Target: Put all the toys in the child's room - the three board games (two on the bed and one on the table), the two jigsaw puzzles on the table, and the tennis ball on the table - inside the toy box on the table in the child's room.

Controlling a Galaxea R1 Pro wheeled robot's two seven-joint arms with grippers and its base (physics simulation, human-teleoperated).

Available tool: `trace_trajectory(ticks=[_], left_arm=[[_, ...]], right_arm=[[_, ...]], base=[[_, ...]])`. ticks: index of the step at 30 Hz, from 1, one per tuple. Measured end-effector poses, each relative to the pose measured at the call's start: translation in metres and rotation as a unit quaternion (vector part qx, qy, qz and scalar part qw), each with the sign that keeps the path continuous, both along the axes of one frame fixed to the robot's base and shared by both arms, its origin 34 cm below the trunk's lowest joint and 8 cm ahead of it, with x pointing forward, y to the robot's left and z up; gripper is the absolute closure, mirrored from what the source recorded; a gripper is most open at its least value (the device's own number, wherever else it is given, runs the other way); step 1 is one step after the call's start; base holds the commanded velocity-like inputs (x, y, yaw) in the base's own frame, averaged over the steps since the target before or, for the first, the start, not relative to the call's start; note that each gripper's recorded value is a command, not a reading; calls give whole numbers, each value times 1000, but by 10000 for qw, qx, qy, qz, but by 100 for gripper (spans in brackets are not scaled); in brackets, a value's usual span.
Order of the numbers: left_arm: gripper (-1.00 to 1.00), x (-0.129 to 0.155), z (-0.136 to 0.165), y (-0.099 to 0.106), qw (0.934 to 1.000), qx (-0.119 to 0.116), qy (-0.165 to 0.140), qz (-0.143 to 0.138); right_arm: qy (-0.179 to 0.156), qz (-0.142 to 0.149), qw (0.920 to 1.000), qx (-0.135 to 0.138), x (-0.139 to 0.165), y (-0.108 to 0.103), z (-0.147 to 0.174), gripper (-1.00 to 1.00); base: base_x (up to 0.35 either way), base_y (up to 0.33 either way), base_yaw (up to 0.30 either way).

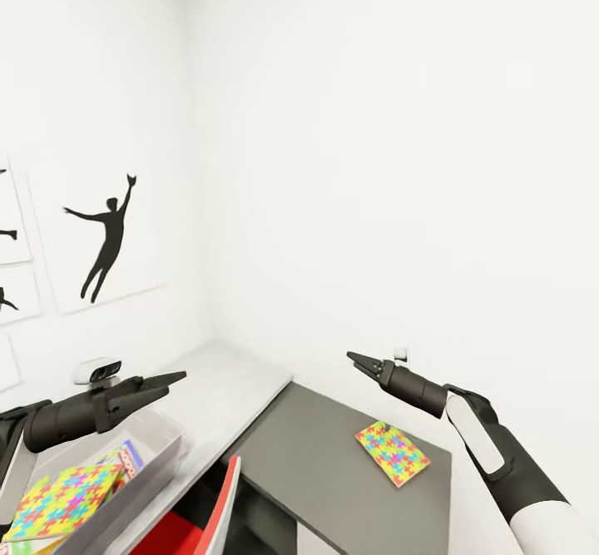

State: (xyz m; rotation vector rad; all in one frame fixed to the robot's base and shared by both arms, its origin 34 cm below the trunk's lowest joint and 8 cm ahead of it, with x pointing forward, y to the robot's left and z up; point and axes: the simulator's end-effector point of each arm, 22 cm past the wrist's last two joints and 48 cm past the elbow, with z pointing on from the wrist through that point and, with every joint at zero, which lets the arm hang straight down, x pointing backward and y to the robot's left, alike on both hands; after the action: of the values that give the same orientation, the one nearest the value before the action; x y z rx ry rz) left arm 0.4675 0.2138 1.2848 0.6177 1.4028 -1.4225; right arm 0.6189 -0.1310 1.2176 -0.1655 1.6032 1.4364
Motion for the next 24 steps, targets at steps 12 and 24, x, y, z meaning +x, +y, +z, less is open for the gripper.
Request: trace_trajectory(ticks=[12,24], left_arm=[[-100,-4,5,3,10000,51,-76,19],[-100,-7,9,4,9999,52,-131,20]], right_arm=[[-38,-23,10000,15,-2,-2,5,-100],[-220,-133,9997,36,-1,-6,15,-100]], base=[[-93,0,-219],[-14,0,-154]])
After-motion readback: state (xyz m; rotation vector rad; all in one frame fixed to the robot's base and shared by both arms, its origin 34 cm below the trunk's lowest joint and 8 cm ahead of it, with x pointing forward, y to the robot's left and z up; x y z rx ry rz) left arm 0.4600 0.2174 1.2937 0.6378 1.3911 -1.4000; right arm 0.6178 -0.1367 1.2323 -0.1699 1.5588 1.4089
